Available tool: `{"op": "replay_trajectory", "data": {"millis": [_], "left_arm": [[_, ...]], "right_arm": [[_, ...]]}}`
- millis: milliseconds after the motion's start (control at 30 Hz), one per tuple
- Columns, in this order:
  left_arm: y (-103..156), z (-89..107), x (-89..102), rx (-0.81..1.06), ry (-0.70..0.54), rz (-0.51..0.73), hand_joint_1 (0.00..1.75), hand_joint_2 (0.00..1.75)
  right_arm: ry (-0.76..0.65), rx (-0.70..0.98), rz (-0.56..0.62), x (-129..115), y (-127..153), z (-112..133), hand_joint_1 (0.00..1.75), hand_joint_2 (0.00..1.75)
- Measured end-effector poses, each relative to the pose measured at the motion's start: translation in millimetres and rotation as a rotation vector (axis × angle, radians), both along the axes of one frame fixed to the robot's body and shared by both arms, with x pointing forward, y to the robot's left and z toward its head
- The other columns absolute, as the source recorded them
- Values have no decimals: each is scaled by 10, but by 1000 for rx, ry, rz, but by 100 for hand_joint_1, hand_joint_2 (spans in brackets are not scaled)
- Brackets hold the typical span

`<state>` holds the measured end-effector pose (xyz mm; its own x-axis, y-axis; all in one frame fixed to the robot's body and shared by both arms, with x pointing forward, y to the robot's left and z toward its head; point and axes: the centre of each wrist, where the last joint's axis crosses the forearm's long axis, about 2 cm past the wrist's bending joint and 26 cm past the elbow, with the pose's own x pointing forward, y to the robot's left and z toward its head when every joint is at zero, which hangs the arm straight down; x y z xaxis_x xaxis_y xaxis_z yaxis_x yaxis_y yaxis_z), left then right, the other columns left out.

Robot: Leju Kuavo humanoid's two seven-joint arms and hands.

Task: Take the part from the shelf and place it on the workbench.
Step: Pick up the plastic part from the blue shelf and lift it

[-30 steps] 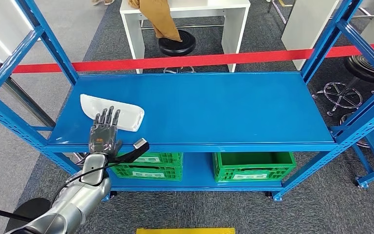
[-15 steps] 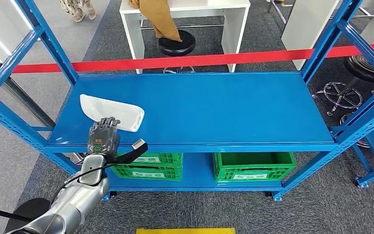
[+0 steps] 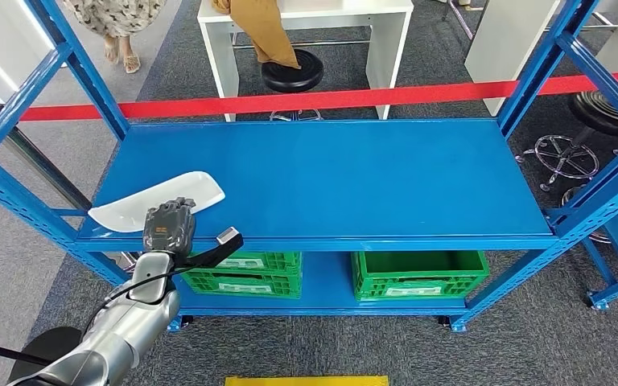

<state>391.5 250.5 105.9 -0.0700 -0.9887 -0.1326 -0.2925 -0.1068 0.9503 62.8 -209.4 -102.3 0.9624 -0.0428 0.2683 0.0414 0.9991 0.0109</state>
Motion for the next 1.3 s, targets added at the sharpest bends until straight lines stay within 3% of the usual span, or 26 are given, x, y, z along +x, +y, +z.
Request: {"op": "replay_trajectory", "data": {"millis": [400, 867, 1067, 1300], "left_arm": [[1, 1, 1, -1, 0, 1, 156, 175], [16, 3, 2, -9, -14, -4, 175, 175], [5, 11, -3, 9, -72, 108, 175, 175], [25, 26, -6, 82, -97, 46, 175, 175]], "right_arm": [[0, 0, -2, 0, 0, 0, 0, 0], [-3, 0, -11, -1, -1, 0, 0, 0], [-6, 1, -5, 0, 0, 0, 0, 0], [-17, 1, -1, 3, 0, 0, 0, 0]]}}
